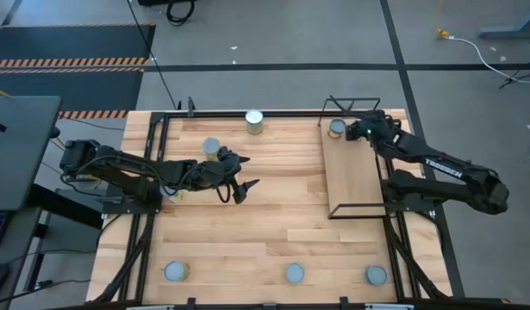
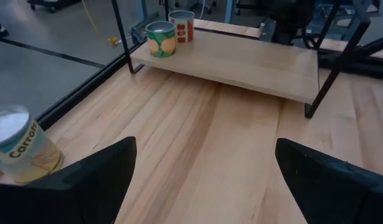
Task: Pick and place cans onto a shelf
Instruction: Put the canned carrots on the shelf
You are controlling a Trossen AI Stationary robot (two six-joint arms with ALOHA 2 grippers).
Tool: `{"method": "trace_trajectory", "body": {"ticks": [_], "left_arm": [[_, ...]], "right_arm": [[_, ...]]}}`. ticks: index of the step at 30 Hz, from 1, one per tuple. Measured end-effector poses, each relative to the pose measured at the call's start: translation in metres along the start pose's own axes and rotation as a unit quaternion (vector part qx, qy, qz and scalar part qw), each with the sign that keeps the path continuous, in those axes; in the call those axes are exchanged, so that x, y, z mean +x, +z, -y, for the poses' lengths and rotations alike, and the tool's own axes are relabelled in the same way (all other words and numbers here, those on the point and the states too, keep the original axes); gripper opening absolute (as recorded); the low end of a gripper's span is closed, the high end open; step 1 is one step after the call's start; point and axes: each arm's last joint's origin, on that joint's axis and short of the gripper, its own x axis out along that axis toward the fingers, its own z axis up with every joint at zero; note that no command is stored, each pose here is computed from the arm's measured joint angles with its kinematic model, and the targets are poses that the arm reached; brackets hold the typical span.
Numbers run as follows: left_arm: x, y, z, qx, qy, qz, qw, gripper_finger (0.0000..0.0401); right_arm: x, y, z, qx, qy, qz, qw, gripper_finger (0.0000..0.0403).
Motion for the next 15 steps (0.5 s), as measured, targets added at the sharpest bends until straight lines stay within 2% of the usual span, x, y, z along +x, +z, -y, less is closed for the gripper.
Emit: {"method": "trace_trajectory", "body": {"ticks": [6, 12, 15], "left_arm": [[0.003, -0.004, -0.002, -0.004, 0.017, -0.001, 1.0, 0.0389], [0.014, -0.005, -0.017, -0.045, 0.076, 0.005, 0.996, 0.0389], [0.027, -0.006, -0.032, -0.05, 0.102, 0.006, 0.993, 0.0389]], "right_arm": [[-0.028, 0.012, -0.02, -0.045, 0.124, 0.075, 0.988, 0.0348], [-0.052, 0.017, -0.04, -0.109, 0.254, 0.142, 0.95, 0.0348], [-0.063, 0.018, -0.046, -0.126, 0.309, 0.168, 0.928, 0.0348]]}}
